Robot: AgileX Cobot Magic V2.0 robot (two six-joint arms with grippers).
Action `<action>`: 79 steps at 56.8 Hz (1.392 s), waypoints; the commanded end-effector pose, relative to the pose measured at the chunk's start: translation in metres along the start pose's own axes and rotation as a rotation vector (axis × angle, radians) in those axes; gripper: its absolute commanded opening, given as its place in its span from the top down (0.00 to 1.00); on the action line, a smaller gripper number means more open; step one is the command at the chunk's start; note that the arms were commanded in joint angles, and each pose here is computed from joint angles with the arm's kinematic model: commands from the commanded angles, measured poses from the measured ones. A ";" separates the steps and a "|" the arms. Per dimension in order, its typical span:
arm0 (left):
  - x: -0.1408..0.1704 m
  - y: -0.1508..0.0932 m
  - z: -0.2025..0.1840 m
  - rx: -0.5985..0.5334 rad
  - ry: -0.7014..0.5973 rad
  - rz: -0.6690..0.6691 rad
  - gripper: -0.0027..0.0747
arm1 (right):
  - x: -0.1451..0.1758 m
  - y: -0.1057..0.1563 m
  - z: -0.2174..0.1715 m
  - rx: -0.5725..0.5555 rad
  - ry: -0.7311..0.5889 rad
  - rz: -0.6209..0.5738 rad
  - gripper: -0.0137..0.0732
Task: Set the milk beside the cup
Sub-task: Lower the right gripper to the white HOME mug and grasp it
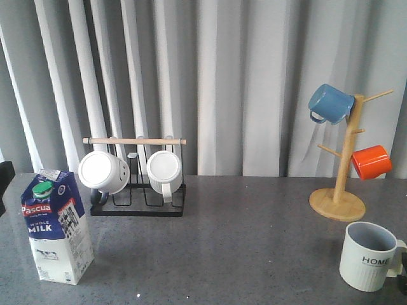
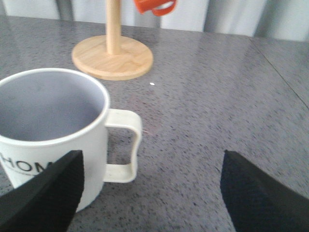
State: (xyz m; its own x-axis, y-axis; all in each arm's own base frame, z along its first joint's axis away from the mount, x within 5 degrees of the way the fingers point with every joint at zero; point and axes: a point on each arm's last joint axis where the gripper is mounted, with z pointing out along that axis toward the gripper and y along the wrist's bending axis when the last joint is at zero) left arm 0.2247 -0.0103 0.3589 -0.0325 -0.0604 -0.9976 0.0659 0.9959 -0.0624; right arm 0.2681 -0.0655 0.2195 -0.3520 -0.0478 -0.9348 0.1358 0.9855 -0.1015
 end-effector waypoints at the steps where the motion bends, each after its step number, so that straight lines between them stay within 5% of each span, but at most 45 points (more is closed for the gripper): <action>1: -0.018 -0.003 -0.003 0.025 -0.104 -0.001 0.21 | -0.016 -0.003 0.000 -0.002 -0.144 -0.011 0.20; 17: -0.018 -0.003 -0.003 0.025 -0.104 -0.001 0.21 | 0.010 -0.015 -0.008 0.036 -0.297 0.044 0.20; 79: -0.018 -0.003 -0.003 0.024 -0.100 -0.001 0.21 | 0.042 -0.021 0.060 0.005 -0.219 0.090 0.20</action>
State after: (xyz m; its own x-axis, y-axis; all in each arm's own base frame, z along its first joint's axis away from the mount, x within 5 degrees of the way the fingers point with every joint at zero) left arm 0.2247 -0.0103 0.3589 -0.0332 -0.0593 -0.9977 0.0657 0.9960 -0.0613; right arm 0.2963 -0.0923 0.1408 -0.2676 0.0207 -0.9633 0.1546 0.9877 -0.0217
